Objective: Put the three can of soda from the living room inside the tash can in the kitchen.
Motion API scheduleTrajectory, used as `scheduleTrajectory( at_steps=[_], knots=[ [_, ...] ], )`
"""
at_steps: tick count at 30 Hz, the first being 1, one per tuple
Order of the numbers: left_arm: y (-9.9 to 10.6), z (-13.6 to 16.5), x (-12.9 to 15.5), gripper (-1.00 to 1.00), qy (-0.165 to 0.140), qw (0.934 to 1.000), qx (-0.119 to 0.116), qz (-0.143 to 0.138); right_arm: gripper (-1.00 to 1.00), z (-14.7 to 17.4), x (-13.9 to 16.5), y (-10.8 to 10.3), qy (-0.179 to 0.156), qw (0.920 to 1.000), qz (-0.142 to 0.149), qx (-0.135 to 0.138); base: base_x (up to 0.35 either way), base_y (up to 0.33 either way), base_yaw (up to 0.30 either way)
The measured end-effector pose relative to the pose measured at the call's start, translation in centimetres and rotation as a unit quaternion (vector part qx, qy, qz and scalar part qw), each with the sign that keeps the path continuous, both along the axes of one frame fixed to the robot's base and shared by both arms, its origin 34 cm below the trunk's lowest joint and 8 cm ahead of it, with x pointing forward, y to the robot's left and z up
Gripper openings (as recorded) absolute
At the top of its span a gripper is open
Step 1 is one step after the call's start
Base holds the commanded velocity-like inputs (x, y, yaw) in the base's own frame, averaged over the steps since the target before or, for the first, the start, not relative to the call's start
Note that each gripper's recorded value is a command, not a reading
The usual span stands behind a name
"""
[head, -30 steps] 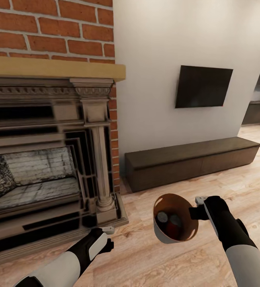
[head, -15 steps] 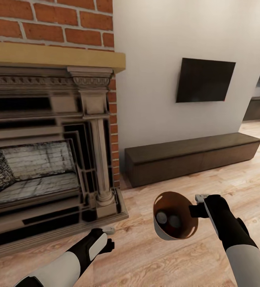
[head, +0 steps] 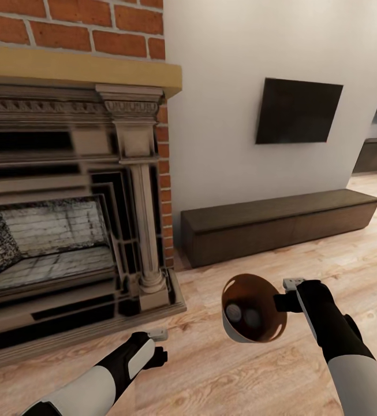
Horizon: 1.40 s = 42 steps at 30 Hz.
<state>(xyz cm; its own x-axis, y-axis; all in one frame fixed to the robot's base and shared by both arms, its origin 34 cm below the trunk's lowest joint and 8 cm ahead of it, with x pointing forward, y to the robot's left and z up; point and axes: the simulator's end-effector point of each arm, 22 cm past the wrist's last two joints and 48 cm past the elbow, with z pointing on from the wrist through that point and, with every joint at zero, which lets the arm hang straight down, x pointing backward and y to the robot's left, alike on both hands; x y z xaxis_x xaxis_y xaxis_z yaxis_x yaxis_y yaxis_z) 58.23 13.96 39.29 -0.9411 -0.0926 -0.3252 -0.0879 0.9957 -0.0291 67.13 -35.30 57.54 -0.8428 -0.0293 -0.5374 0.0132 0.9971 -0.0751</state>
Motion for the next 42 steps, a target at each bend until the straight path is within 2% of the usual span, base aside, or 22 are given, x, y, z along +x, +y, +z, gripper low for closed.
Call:
scheduleTrajectory(
  at_steps=[6, 10, 14, 25, 32, 38, 42],
  knots=[
    [0.0, -1.4, -0.4, 1.0, 0.001, 1.0, -0.008, 0.0, -1.0, -1.2, -0.3, -0.1, -0.001, 1.0, -0.001, 0.0, 0.0, 0.0, 0.0],
    [0.4, -3.4, -1.7, 1.0, 0.015, 0.9998, -0.01, 0.003, -1.0, -2.1, -0.5, 0.1, -0.001, 1.0, 0.001, 0.001, 0.0, 0.0, 0.0],
    [0.7, -4.0, -2.4, 1.0, 0.024, 0.9996, -0.013, 0.004, -1.0, -2.1, -0.5, 0.1, -0.001, 1.0, 0.001, -0.001, 0.0, 0.0, 0.0],
    [0.7, -4.3, -2.7, 1.0, 0.027, 0.9995, -0.015, 0.004, -1.0, -2.2, -0.4, 0.3, -0.001, 1.0, 0.003, -0.001, 0.0, 0.0, 0.048],
    [0.7, -4.4, -2.7, 1.0, 0.028, 0.9995, -0.015, 0.004, -1.0, -2.3, -0.4, 1.2, 0.0, 0.9999, 0.006, 0.013, 0.0, 0.0, 0.159],
    [0.7, -4.3, -2.6, 1.0, 0.027, 0.9995, -0.016, 0.002, -1.0, -2.4, -0.5, 0.9, 0.001, 1.0, 0.006, 0.004, 0.0, 0.0, 0.03],
    [0.6, -4.3, -2.6, 1.0, 0.026, 0.9995, -0.016, 0.002, -1.0, -2.4, -0.4, 1.1, 0.0, 0.9999, 0.006, 0.01, 0.0, 0.0, 0.007]
  ],
)
